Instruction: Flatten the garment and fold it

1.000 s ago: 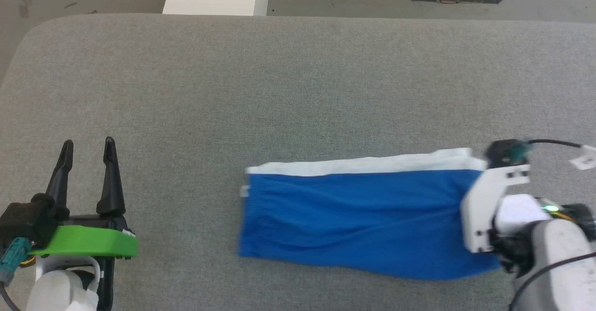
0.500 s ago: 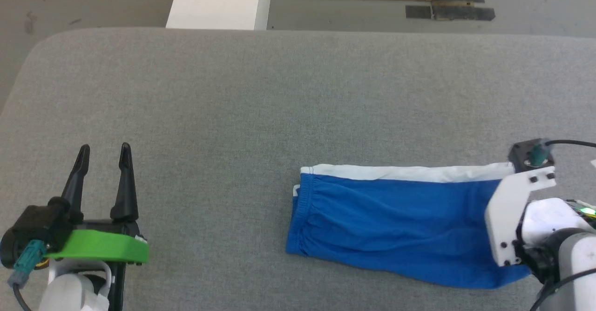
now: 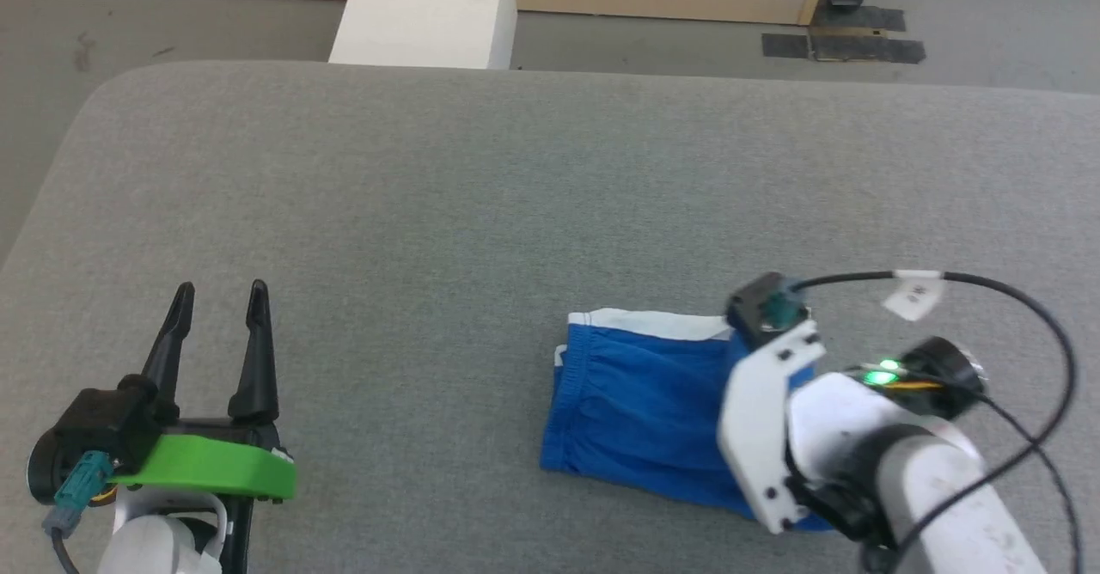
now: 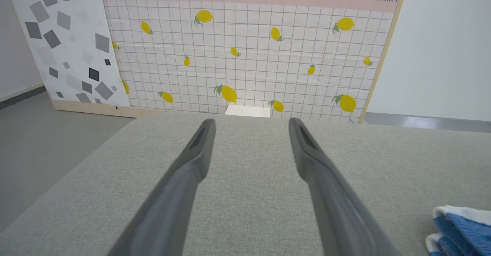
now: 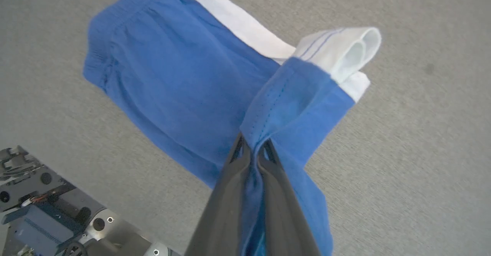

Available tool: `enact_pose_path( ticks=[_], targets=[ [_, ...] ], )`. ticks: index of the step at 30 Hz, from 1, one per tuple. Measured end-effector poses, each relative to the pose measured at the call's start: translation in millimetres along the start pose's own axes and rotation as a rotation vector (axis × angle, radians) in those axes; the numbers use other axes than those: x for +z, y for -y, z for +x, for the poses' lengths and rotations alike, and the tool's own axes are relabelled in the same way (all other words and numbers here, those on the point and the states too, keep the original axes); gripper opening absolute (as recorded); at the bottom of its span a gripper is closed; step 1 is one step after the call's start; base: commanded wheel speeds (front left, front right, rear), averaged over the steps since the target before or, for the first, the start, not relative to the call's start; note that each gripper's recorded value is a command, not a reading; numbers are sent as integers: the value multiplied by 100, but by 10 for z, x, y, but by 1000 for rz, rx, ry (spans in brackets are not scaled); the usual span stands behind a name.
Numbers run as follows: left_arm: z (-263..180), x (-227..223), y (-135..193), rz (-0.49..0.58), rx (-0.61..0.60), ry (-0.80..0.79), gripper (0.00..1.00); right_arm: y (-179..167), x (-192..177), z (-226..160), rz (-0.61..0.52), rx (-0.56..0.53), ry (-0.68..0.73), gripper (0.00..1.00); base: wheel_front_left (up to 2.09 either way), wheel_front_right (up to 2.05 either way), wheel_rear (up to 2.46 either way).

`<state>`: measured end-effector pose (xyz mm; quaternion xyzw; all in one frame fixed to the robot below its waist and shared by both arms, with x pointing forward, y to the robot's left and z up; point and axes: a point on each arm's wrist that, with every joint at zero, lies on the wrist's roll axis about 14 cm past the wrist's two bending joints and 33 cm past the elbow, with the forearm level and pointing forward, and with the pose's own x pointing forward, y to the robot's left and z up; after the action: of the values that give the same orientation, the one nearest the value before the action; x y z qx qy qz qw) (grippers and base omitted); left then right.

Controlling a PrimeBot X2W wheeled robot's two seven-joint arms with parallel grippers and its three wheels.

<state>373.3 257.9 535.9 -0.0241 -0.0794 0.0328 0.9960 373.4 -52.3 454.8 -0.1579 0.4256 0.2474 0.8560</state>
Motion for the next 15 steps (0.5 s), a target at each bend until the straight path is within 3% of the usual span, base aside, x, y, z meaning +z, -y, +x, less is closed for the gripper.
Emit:
enact_pose_path(
  ticks=[11, 15],
  targets=[
    [-134, -71, -212, 11, 65, -34, 100, -567, 313, 386, -104, 172, 32, 0, 0, 0, 0],
    [-160, -93, -252, 14, 78, -44, 100, -669, 260, 531, -139, 199, -15, 0, 0, 0, 0]
  ],
)
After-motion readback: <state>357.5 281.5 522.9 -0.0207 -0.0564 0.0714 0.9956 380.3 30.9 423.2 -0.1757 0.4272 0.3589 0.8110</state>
